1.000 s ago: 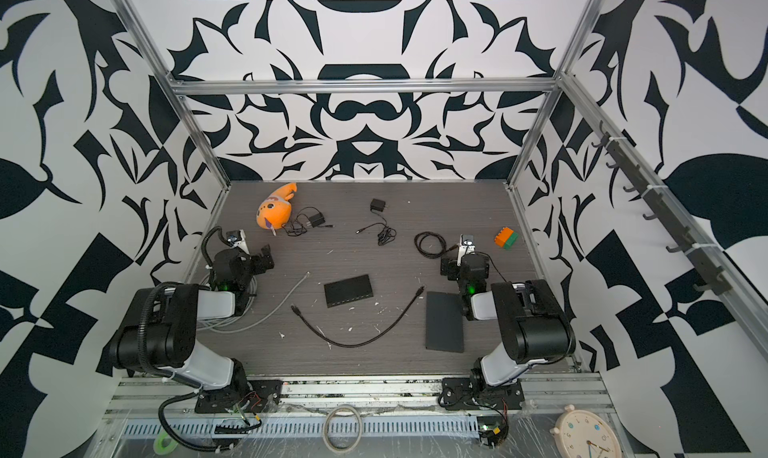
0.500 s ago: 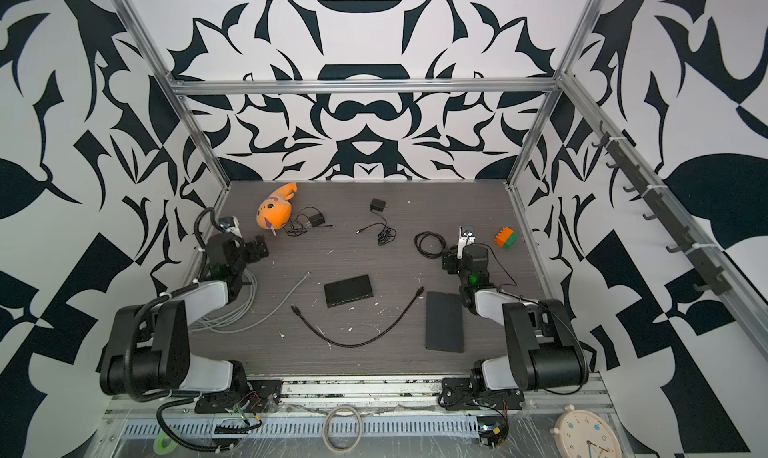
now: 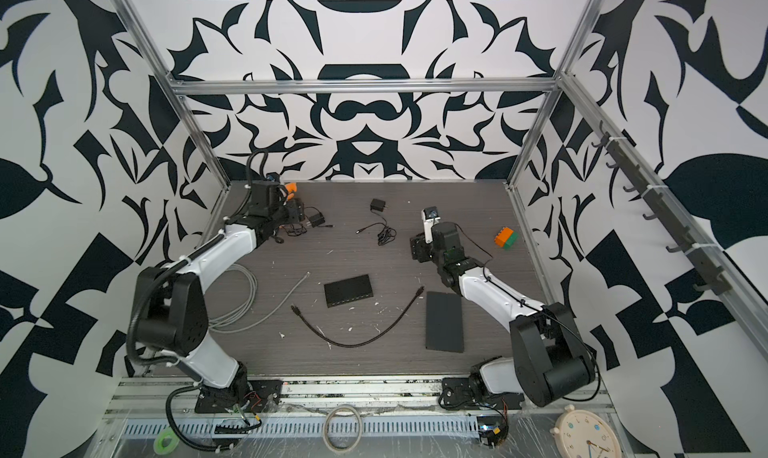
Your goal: Insert the plug into the switch port
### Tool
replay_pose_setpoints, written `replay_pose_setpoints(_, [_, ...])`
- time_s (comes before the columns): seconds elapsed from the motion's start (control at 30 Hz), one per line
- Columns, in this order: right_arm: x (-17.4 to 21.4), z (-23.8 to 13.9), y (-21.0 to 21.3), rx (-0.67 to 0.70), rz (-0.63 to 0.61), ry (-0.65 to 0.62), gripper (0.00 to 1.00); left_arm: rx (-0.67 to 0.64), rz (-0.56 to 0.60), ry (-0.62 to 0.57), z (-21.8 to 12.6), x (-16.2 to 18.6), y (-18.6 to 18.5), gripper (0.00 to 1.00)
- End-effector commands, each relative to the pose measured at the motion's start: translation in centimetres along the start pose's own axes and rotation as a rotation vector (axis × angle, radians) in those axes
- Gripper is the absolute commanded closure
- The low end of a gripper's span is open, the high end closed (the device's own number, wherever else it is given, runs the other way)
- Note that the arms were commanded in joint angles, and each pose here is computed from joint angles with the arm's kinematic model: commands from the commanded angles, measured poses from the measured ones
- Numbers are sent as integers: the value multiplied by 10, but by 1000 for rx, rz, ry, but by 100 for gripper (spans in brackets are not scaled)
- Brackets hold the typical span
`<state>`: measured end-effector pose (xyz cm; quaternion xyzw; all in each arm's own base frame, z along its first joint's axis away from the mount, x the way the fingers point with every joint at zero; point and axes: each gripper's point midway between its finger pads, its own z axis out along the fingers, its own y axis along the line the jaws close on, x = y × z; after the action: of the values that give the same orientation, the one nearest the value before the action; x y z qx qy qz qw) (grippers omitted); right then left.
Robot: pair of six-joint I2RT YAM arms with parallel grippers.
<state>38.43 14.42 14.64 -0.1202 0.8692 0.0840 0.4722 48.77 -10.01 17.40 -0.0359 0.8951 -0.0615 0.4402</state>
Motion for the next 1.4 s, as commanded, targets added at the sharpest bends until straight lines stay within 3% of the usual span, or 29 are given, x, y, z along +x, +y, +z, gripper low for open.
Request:
replay_pose_setpoints(0.0, [-3, -1, 30, -57, -19, 38, 18, -67, -5, 97, 23, 15, 9, 22])
replay_pose_setpoints(0.2, [-13, -7, 51, -95, -50, 60, 19, -84, 18, 166, 73, 16, 2, 24])
replay_pose_setpoints(0.33, [-18, -17, 51, -89, -51, 47, 20, -17, 26, 232, 91, 36, -16, 34])
replay_pose_setpoints(0.5, [-21, -32, 50, -97, -57, 32, 26, 55, 35, 295, 99, 67, -35, 68])
replay_pose_setpoints(0.67, [-26, -42, 51, -116, -41, 11, 32, 158, 84, 284, 84, 77, -73, 99])
replay_pose_setpoints(0.7, [-26, -42, 52, -119, -34, 10, 33, 186, 93, 287, 80, 80, -83, 100])
replay_pose_setpoints(0.93, [-28, -48, 50, -116, 19, -4, 32, 279, 173, 361, 64, 137, -142, 98])
replay_pose_setpoints(1.23, [-5, -37, 51, -118, 72, 65, 32, 318, 152, 405, 35, 160, -163, 97])
replay_pose_setpoints(1.3, [-3, -35, 51, -117, 81, 64, 31, 348, 142, 411, 26, 163, -168, 88])
replay_pose_setpoints(1.37, [-3, -32, 53, -125, 85, 68, 31, 373, 129, 421, 15, 161, -172, 65])
